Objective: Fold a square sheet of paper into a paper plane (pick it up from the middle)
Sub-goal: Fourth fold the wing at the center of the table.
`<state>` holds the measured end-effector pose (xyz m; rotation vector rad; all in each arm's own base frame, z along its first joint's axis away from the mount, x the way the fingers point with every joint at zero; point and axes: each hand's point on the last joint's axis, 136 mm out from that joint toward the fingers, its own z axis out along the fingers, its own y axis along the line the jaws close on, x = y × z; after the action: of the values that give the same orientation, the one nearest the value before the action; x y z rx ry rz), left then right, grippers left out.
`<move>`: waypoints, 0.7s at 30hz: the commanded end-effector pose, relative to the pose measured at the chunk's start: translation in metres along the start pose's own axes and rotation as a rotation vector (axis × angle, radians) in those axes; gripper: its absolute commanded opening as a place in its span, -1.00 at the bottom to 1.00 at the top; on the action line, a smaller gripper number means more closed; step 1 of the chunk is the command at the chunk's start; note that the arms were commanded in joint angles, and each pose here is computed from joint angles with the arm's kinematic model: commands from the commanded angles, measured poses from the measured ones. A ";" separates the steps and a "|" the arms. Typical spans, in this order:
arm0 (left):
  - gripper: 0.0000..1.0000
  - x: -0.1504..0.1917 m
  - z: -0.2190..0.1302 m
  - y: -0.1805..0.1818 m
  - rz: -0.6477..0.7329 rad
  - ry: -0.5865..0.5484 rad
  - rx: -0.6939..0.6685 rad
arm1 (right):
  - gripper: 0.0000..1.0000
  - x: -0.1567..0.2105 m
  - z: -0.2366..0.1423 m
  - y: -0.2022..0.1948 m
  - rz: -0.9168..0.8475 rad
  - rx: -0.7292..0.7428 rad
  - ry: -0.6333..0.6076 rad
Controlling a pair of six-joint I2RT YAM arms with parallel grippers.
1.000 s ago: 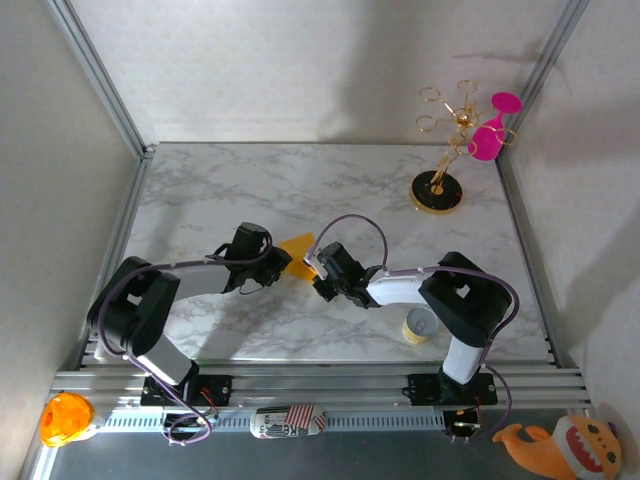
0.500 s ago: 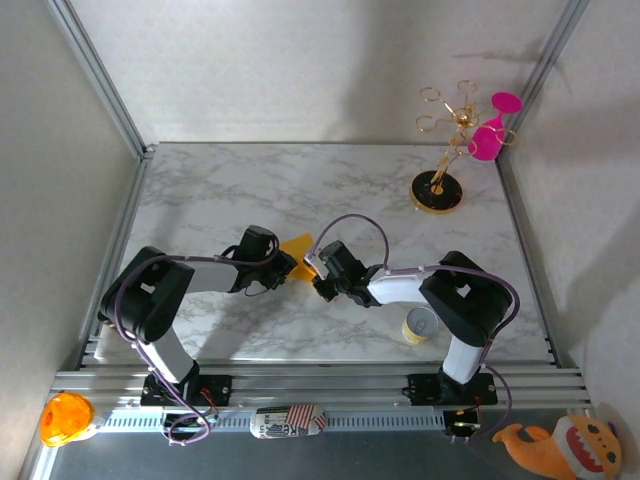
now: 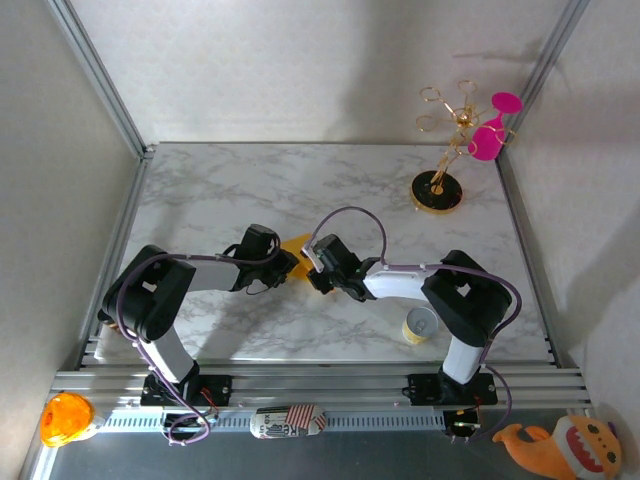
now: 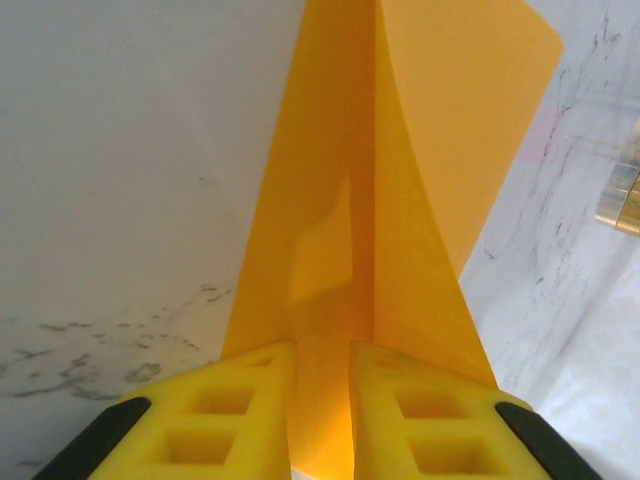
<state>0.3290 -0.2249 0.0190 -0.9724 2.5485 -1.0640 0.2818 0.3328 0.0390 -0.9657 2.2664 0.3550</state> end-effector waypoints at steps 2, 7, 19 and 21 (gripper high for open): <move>-0.53 0.004 0.004 0.016 -0.002 0.004 -0.075 | -0.50 0.013 0.005 -0.001 0.029 0.047 0.073; -0.51 0.004 0.004 0.018 0.001 0.004 -0.082 | -0.48 0.015 0.006 0.000 0.039 0.050 0.087; -0.51 0.004 0.003 0.017 -0.002 0.002 -0.083 | -0.49 0.019 0.008 0.000 0.047 0.062 0.107; -0.50 0.004 0.003 0.017 -0.002 0.003 -0.083 | -0.43 0.017 0.006 -0.001 0.048 0.067 0.099</move>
<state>0.3302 -0.2258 0.0203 -0.9710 2.5496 -1.0599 0.2756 0.3241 0.0209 -0.9290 2.3736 0.2793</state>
